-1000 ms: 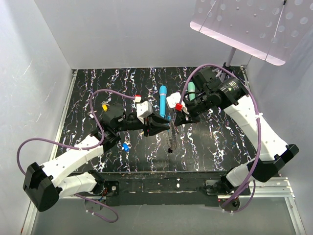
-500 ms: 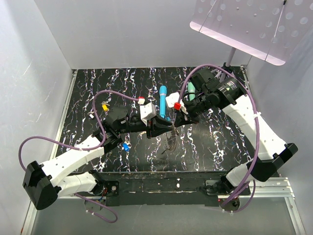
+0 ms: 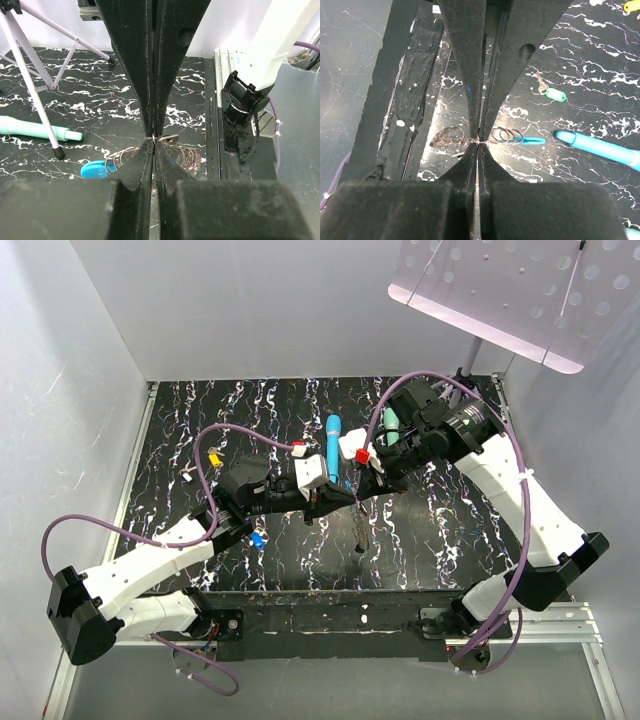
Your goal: Put the keys on the keyring
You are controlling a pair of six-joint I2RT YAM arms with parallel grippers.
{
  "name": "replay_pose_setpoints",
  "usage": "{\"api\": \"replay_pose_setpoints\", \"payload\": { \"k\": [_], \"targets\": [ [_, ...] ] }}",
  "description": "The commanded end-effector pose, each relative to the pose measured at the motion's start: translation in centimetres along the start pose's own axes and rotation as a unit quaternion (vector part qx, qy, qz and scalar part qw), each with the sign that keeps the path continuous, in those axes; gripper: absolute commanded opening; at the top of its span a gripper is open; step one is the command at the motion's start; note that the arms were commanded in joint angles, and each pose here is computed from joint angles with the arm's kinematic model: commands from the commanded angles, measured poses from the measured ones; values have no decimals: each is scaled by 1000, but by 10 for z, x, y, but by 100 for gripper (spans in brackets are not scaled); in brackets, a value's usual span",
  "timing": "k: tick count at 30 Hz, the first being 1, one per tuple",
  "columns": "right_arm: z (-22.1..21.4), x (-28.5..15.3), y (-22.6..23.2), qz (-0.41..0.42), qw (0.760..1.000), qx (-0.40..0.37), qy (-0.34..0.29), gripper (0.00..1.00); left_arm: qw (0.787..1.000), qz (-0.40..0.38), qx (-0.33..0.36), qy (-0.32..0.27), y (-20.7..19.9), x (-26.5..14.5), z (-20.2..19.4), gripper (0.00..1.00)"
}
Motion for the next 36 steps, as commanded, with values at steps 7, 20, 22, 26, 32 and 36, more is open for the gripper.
{"api": "replay_pose_setpoints", "payload": {
  "k": [7, 20, 22, 26, 32, 36],
  "targets": [
    [-9, -7, 34, 53, 997, 52, -1, 10, 1000, 31, 3, 3, 7, -7, 14, 0],
    [38, -46, 68, 121, 978, 30, -165, 49, 953, 132, -24, -270, -8, -60, 62, 0],
    [47, -48, 71, 139, 972, 28, -189, 49, 941, 131, -28, -311, -9, -63, 70, 0],
    [64, -53, 66, 163, 961, 41, -219, 50, 924, 112, -25, -365, -10, -65, 89, 0],
    [80, -59, 58, 183, 950, 70, -242, 51, 895, 116, -13, -430, -7, -75, 111, 0],
    [88, -72, 51, 188, 942, 107, -258, 52, 894, 109, -6, -434, -6, -73, 117, 0]
  ]
}}
Point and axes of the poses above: each gripper's point midway between its finger pads, its own x axis out along the fingers, its own y axis along the line the jaws close on, z = x × y, the point moved 4 cm from there along -x, back along the fingers, and after that the axes turned 15 degrees about x, right-handed, at the moved point
